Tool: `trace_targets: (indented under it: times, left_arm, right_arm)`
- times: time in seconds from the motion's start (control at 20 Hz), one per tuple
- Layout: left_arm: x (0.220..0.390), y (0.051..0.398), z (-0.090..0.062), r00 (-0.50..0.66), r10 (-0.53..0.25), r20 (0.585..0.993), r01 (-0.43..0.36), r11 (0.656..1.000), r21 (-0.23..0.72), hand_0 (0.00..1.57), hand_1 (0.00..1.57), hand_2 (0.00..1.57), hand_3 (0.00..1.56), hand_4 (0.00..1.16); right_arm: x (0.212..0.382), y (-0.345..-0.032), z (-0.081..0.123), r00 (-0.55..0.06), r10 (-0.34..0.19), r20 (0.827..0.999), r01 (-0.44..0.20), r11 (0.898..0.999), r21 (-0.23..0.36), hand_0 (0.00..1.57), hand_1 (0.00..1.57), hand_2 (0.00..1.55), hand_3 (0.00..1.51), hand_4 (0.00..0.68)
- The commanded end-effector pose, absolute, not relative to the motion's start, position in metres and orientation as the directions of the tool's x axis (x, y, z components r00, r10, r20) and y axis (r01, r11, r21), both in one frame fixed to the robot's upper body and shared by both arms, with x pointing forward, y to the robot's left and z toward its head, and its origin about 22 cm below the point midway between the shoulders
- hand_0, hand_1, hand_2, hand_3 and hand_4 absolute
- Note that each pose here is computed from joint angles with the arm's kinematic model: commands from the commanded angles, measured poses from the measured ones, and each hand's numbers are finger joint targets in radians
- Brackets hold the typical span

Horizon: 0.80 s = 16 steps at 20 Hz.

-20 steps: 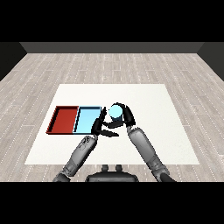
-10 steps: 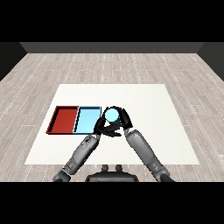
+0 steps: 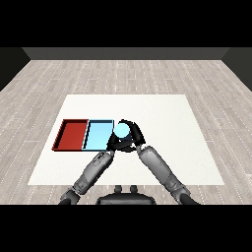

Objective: Pick the blue can and put it in the blue box

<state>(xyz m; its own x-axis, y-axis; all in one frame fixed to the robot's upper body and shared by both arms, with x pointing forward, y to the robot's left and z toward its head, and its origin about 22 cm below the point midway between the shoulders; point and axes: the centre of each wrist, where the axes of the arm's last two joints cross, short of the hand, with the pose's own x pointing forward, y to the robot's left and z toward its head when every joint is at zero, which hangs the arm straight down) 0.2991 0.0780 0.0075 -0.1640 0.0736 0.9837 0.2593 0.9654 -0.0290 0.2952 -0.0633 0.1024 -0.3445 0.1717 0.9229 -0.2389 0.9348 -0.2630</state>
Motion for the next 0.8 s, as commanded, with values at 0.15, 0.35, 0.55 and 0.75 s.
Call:
trace_targets:
  times: [0.15, 0.35, 0.55, 0.75]
  left_arm:
    - [0.313, 0.068, 0.01, -0.138, 0.078, 0.987, 0.212, 0.976, -0.047, 1.57, 1.57, 1.57, 1.55, 1.14]
    - [0.297, 0.065, 0.005, -0.161, 0.075, 0.984, 0.189, 0.981, -0.044, 1.57, 1.57, 1.57, 1.49, 1.14]
    - [0.287, 0.068, 0.008, -0.175, 0.075, 0.982, 0.149, 0.988, -0.049, 1.57, 1.57, 1.57, 1.49, 1.14]
    - [0.292, 0.074, 0.002, -0.193, 0.067, 0.979, 0.111, 0.993, -0.046, 1.57, 1.57, 1.57, 1.48, 1.14]
  right_arm:
    - [0.273, -0.063, 0.098, -0.322, 0.154, 0.934, -0.25, 0.938, -0.241, 1.53, 1.53, 1.47, 1.38, 0.569]
    - [0.296, -0.06, 0.108, -0.32, 0.149, 0.936, -0.242, 0.942, -0.233, 1.5, 1.5, 1.46, 1.38, 0.559]
    - [0.282, -0.078, 0.094, -0.316, 0.105, 0.943, -0.243, 0.952, -0.187, 1.49, 1.49, 1.45, 1.37, 0.554]
    - [0.302, -0.072, 0.097, -0.315, 0.039, 0.948, -0.27, 0.954, -0.128, 1.12, 1.12, 1.09, 0.86, 0.0]
